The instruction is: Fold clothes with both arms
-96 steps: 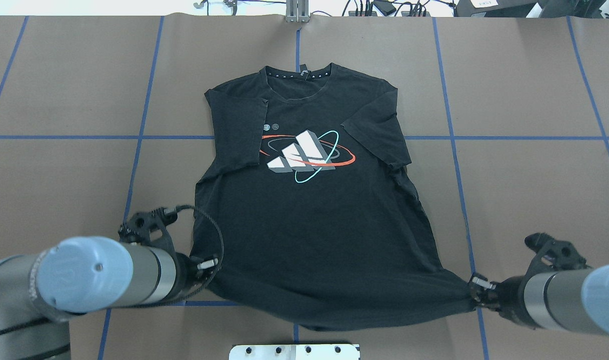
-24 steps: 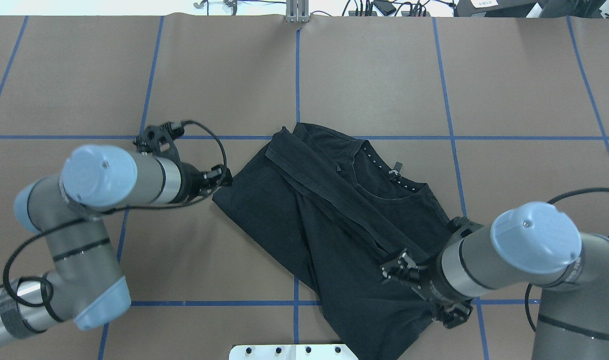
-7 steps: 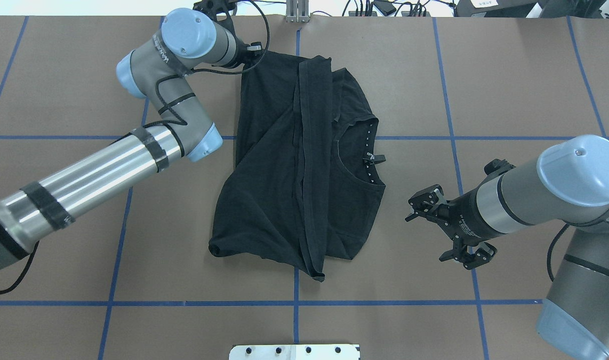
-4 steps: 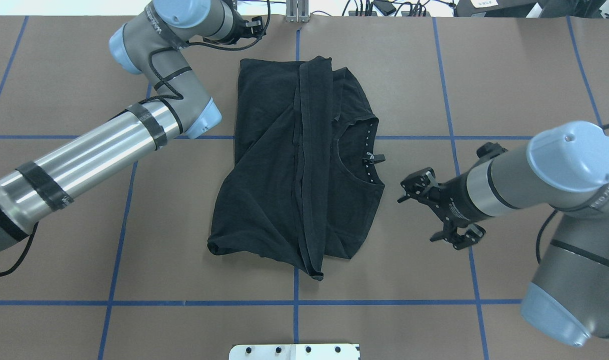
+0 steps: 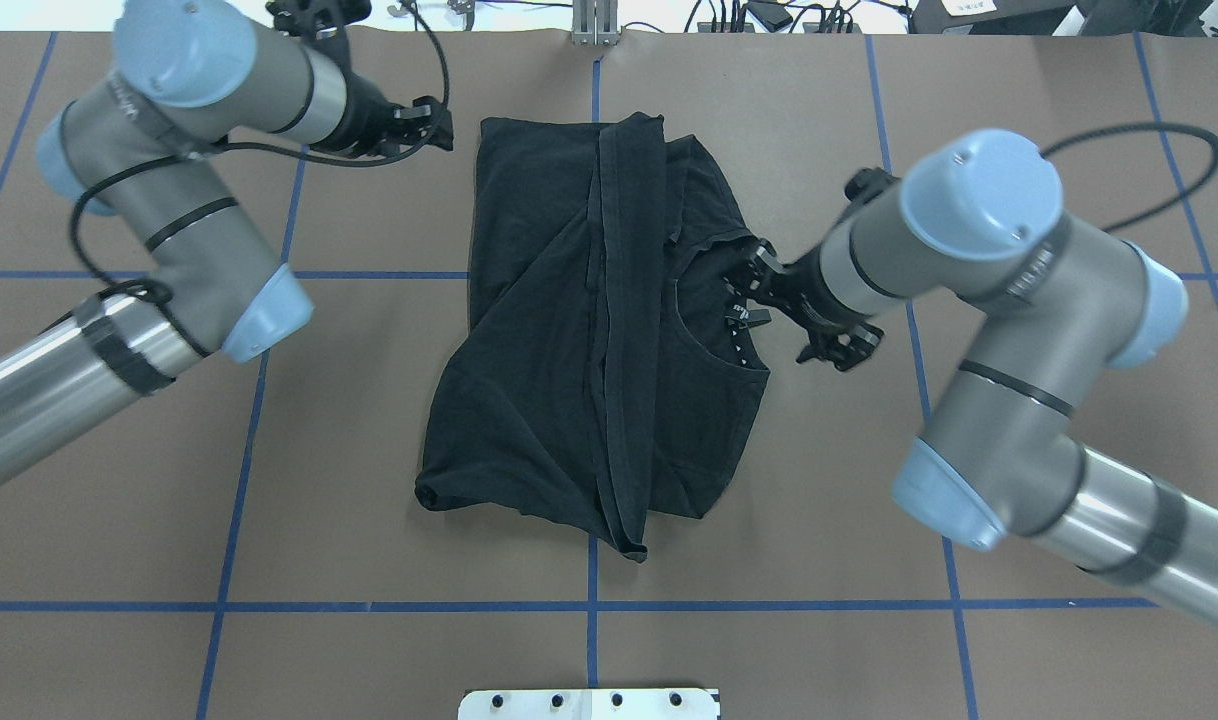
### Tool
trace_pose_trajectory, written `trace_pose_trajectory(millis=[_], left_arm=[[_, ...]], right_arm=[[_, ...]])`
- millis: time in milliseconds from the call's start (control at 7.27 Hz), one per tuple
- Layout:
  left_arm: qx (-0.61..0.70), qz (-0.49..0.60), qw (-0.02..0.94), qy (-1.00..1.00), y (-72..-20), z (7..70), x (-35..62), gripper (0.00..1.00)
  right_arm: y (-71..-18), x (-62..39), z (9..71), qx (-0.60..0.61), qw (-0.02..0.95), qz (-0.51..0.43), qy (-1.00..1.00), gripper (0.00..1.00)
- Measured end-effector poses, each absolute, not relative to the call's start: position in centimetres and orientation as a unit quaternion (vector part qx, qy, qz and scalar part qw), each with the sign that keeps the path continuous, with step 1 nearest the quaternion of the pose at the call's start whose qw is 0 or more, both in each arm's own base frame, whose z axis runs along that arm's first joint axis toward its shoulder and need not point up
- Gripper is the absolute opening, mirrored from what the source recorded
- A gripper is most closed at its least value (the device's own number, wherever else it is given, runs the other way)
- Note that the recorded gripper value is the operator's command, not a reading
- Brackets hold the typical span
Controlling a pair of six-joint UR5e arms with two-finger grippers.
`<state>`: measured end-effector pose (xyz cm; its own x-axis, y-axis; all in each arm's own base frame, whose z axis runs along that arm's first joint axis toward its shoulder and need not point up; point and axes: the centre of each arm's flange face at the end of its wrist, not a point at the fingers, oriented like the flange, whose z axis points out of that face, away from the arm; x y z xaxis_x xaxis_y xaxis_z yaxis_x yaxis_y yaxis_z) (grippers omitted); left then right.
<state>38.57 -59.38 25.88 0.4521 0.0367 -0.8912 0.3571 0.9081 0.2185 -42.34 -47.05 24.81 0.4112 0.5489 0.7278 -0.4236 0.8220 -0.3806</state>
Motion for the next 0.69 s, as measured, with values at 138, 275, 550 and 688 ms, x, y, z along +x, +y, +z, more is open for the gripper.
trace_pose_trajectory(millis=[138, 275, 550, 688], left_arm=[[0.189, -0.096, 0.831, 0.515, -57.6, 26.5, 37.1, 0.69], [0.188, -0.095, 0.831, 0.516, -56.1, 27.1, 35.9, 0.69], [0.185, -0.094, 0.832, 0.514, -54.3, 28.4, 34.7, 0.69], [0.183, -0.094, 0.834, 0.513, -54.1, 28.9, 34.5, 0.69]], right_arm=[[-49.9, -44.1, 23.3, -0.057, 0.845, 0.284, -0.449, 1.00], [-51.0, -45.5, 22.3, -0.049, 0.853, 0.268, -0.446, 0.94], [-48.5, -48.6, 20.6, -0.035, 0.869, 0.191, -0.454, 0.74], [-46.1, -50.4, 19.9, -0.024, 0.879, 0.131, -0.457, 0.72]])
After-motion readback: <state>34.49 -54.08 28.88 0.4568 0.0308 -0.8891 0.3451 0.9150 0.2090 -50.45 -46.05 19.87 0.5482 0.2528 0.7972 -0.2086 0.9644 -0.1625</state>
